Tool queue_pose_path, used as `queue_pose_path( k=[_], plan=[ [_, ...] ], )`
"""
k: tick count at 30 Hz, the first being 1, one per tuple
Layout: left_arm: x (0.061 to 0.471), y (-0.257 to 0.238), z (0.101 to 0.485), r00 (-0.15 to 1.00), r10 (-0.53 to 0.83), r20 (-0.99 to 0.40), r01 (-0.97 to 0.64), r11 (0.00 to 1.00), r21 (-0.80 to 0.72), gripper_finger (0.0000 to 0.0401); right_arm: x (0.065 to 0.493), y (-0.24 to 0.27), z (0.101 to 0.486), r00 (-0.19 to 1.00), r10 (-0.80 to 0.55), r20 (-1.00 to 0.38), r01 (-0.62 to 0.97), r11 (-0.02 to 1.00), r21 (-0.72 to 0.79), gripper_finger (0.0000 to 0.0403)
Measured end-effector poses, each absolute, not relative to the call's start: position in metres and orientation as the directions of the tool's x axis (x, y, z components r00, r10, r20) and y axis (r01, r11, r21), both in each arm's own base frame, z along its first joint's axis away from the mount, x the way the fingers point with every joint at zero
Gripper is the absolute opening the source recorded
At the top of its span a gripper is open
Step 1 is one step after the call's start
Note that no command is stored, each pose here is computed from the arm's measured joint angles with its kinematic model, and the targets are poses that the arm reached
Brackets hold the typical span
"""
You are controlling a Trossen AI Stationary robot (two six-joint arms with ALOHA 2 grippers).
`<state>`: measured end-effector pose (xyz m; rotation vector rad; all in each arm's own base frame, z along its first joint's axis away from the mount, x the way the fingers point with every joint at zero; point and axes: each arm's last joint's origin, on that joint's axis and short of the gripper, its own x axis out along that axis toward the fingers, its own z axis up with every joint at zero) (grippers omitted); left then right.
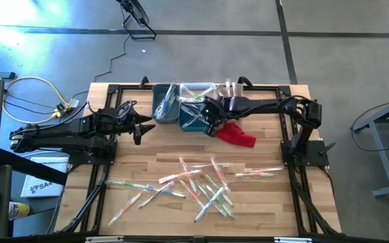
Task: Pick & Place Toothbrushes
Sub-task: Put the right purple toothbrush into the blue bin, then put the orange toothbrush into the white bin
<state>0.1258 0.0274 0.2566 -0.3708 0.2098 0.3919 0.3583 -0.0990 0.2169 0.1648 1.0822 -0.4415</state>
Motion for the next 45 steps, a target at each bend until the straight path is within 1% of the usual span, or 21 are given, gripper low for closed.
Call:
queue_pose_path(
  k=[5,9,17,24,27,35,39,42,45],
  plan=[
    [0.126,0.027,0.257,0.904,0.333,-0.268,-0.408,0.858,-0.313,0.0206,0.361,-0.103,0.215,0.426,-0.218,-0.878,0.318,0.945,-0.08,0.0008],
    [0.126,0.027,0.257,0.904,0.332,-0.268,-0.41,0.849,-0.332,0.0206,0.363,-0.104,0.209,0.421,-0.215,-0.881,0.246,0.962,-0.118,0.0008],
    [0.126,0.027,0.257,0.904,0.332,-0.269,-0.412,0.844,-0.343,0.0206,0.369,-0.113,0.193,0.407,-0.218,-0.887,0.191,0.97,-0.151,0.0008],
    [0.126,0.027,0.257,0.904,0.332,-0.269,-0.413,0.839,-0.355,0.0206,0.367,-0.123,0.192,0.401,-0.231,-0.887,0.185,0.968,-0.168,0.0008],
    [0.126,0.027,0.257,0.904,0.332,-0.269,-0.414,0.838,-0.355,0.0206,0.366,-0.126,0.192,0.399,-0.234,-0.886,0.193,0.967,-0.168,0.0027],
    [0.126,0.027,0.256,0.904,0.332,-0.27,-0.414,0.838,-0.355,0.0206,0.365,-0.125,0.191,0.393,-0.231,-0.89,0.189,0.968,-0.167,0.0105],
    [0.126,0.027,0.256,0.904,0.332,-0.27,-0.414,0.838,-0.355,0.0206,0.365,-0.124,0.192,0.392,-0.235,-0.889,0.196,0.966,-0.169,0.0137],
    [0.126,0.027,0.256,0.904,0.332,-0.27,-0.414,0.838,-0.355,0.0206,0.365,-0.123,0.195,0.388,-0.259,-0.884,0.206,0.96,-0.191,0.0144],
    [0.126,0.027,0.256,0.904,0.332,-0.27,-0.414,0.839,-0.355,0.0206,0.363,-0.119,0.204,0.396,-0.281,-0.874,0.244,0.95,-0.195,0.0137]
  ],
)
